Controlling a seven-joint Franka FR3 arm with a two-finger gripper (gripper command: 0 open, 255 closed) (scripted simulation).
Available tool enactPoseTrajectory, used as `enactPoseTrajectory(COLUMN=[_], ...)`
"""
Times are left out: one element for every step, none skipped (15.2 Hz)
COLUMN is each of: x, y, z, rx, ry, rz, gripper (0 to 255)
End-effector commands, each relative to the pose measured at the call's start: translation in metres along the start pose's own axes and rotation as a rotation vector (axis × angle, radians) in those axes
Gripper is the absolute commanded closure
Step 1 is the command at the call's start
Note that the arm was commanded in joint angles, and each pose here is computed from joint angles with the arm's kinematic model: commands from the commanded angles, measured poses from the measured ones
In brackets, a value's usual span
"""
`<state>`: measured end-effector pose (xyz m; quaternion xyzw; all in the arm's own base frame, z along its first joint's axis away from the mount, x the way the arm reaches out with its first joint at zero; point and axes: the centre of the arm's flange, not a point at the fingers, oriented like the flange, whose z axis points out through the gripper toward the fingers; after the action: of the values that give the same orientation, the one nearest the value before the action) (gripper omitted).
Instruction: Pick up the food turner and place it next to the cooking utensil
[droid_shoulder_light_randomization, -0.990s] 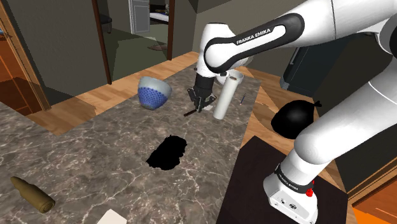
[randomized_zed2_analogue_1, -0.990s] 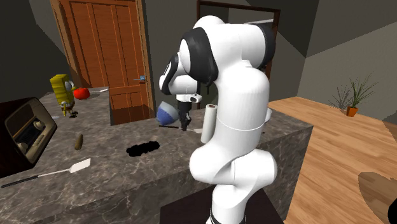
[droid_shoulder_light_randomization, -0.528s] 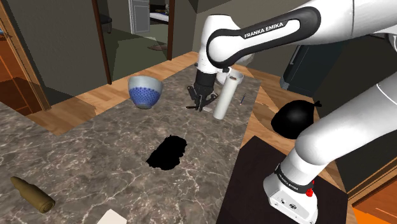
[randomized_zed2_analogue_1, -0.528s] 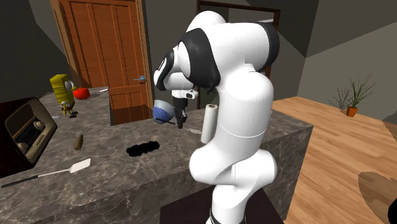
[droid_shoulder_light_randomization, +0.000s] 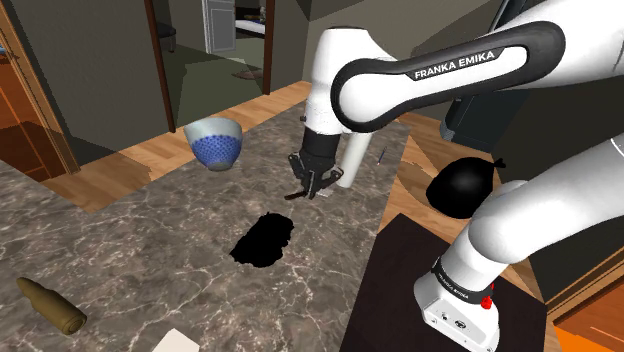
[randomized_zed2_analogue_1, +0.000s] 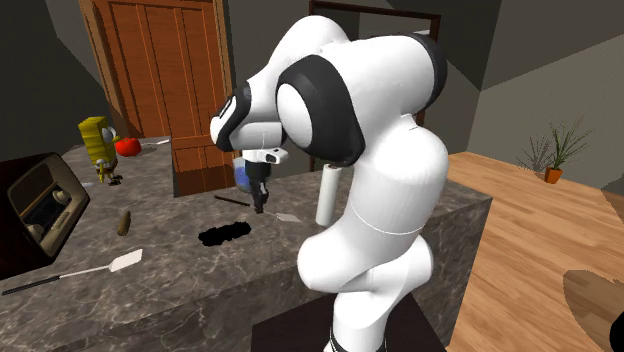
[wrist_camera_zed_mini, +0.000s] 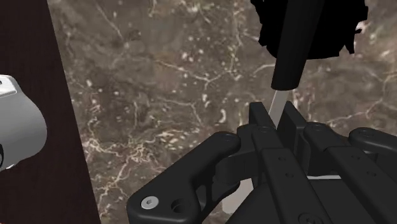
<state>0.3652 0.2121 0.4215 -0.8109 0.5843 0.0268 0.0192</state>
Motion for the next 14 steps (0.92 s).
enactPoseTrajectory(x=[-0.028, -0.04, -0.053, -0.065, -0.077, -0.09, -0.102, -0.115, -0.127, -0.14, -0.152, -0.164, -0.177, -0.189], y=[0.007, 0.012, 0.016, 0.021, 0.025, 0.03, 0.034, 0.038, 0.043, 0.047, 0.052, 0.056, 0.061, 0.065], z=[0.0, 0.001, 0.002, 0.003, 0.003, 0.004, 0.005, 0.006, 0.006, 0.007, 0.008, 0.009, 0.01, 0.01], rx=[0.0, 0.0, 0.0, 0.0, 0.0, 0.0, 0.0, 0.0, 0.0, 0.0, 0.0, 0.0, 0.0, 0.0], ry=[0.0, 0.0, 0.0, 0.0, 0.0, 0.0, 0.0, 0.0, 0.0, 0.0, 0.0, 0.0, 0.0, 0.0], rz=[0.001, 0.001, 0.001, 0.001, 0.001, 0.001, 0.001, 0.001, 0.001, 0.001, 0.001, 0.001, 0.001, 0.001], gripper=[255, 255, 255, 255, 255, 255, 255, 255, 255, 255, 255, 255, 255, 255])
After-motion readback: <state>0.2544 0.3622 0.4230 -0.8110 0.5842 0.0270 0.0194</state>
